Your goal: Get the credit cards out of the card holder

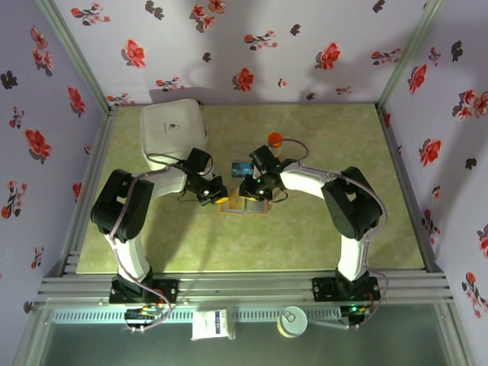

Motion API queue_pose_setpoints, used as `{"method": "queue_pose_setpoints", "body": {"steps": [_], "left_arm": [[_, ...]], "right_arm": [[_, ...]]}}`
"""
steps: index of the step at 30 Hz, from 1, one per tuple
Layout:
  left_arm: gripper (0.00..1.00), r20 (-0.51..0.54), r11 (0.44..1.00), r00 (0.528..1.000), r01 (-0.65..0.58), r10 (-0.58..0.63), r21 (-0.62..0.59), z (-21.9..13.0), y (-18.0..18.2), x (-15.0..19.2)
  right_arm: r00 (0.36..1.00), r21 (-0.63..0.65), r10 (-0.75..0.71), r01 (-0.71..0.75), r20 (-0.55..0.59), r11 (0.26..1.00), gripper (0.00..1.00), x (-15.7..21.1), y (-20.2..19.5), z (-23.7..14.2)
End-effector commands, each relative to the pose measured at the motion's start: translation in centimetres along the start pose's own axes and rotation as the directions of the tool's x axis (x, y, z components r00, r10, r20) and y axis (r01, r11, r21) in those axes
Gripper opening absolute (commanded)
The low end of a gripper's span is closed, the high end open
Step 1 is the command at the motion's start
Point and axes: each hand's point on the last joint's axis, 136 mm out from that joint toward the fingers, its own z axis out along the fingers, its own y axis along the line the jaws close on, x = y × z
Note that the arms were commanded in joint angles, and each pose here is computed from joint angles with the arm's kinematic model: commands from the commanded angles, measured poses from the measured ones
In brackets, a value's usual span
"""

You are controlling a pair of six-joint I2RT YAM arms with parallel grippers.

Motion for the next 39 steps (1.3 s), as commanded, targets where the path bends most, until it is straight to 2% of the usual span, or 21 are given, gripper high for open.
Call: {"method": "queue_pose_setpoints", "body": {"steps": [1, 8, 14, 22, 30, 39], "left_arm": [[0.05, 0.003, 1.000, 1.000, -0.002, 0.002, -0.027, -0.5, 0.7, 0.1], [0.04, -0.002, 1.000, 1.000, 0.000, 0.000, -0.031, -0.4, 0.9, 0.3], [0.04, -0.002, 0.999, 1.000, 0.001, -0.001, -0.033, -0.4, 0.9, 0.3], [0.04, -0.001, 1.000, 1.000, 0.002, -0.002, -0.031, -0.5, 0.8, 0.2], [0.04, 0.026, 1.000, 1.000, -0.012, 0.012, -0.016, -1.2, -0.1, -0.2], [0.04, 0.058, 0.999, 0.997, -0.042, 0.042, -0.002, -2.5, -1.5, -0.6]], "right_arm": [[1.000, -0.083, 0.000, 0.000, -0.005, 0.997, 0.27, 0.4, 1.5, -0.1], [0.999, -0.086, 0.026, -0.028, -0.024, 0.996, 0.27, 0.9, 0.6, 1.0], [0.999, -0.039, 0.038, -0.039, -0.029, 0.998, 0.27, 1.2, -0.7, 1.5], [1.000, 0.060, 0.004, -0.005, 0.013, 0.998, 0.26, 0.9, -1.7, -0.4], [0.999, 0.016, -0.021, 0.020, 0.041, 1.000, 0.27, 0.4, -0.1, -1.8], [0.999, 0.011, 0.007, -0.008, 0.046, 1.000, 0.27, 0.5, -0.7, -1.8]]}}
